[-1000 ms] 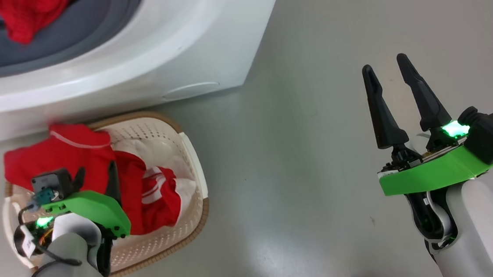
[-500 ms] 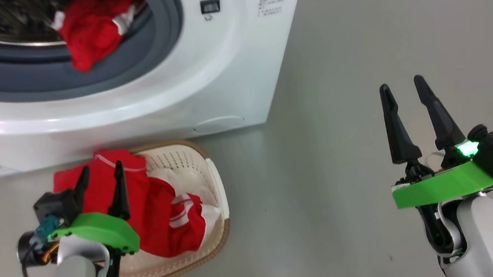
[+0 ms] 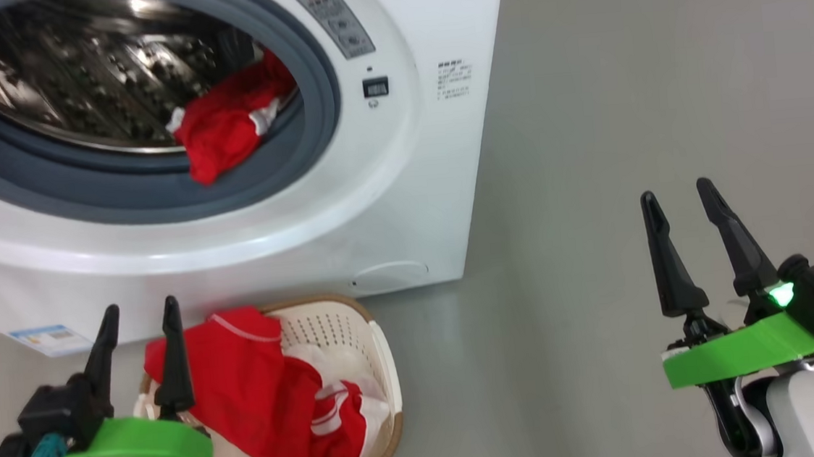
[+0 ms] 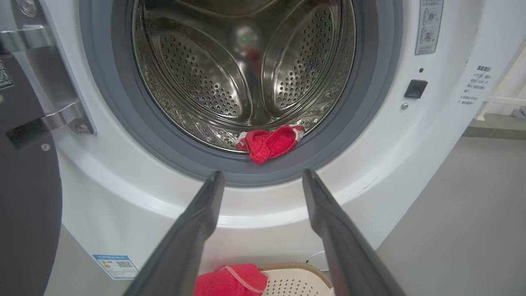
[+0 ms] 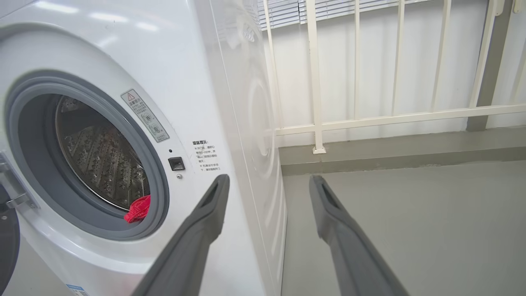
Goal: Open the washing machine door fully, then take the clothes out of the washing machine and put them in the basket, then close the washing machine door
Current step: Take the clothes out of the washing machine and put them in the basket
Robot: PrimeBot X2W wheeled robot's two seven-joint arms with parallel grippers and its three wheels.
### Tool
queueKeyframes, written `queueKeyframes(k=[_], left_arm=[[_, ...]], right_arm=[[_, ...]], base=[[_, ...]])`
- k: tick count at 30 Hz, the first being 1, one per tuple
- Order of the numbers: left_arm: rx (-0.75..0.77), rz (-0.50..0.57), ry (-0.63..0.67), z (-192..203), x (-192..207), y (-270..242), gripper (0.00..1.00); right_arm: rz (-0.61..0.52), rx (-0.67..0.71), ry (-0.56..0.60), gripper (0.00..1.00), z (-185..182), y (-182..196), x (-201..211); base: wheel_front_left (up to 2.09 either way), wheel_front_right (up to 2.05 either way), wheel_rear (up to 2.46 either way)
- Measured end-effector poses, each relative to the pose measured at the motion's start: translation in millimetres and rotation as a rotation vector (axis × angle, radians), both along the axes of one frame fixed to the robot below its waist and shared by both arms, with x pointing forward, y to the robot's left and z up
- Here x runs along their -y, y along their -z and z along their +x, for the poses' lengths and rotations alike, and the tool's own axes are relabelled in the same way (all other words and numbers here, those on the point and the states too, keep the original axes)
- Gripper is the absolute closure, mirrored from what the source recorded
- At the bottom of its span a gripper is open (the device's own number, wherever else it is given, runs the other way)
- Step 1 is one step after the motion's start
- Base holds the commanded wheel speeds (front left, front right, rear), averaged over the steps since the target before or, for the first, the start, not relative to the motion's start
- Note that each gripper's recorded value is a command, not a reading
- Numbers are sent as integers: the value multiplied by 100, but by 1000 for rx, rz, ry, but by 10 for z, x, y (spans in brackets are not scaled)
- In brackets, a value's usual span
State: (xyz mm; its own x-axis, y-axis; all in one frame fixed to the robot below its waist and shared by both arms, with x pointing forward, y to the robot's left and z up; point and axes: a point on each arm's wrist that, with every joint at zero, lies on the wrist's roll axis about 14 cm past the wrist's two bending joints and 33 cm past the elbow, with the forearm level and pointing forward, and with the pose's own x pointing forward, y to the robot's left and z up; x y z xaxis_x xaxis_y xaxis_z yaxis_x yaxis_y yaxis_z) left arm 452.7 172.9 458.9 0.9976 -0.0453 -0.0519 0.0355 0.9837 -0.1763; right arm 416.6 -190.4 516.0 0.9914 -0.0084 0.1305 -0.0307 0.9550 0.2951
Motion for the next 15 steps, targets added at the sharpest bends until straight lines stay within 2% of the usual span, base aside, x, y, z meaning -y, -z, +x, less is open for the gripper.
queueKeyframes(k=[15], left_arm=[[142, -26, 18, -490, 15, -502, 0]], right_arm=[[-9, 63, 61, 0, -444, -243, 184]], base=[[0, 0, 0]])
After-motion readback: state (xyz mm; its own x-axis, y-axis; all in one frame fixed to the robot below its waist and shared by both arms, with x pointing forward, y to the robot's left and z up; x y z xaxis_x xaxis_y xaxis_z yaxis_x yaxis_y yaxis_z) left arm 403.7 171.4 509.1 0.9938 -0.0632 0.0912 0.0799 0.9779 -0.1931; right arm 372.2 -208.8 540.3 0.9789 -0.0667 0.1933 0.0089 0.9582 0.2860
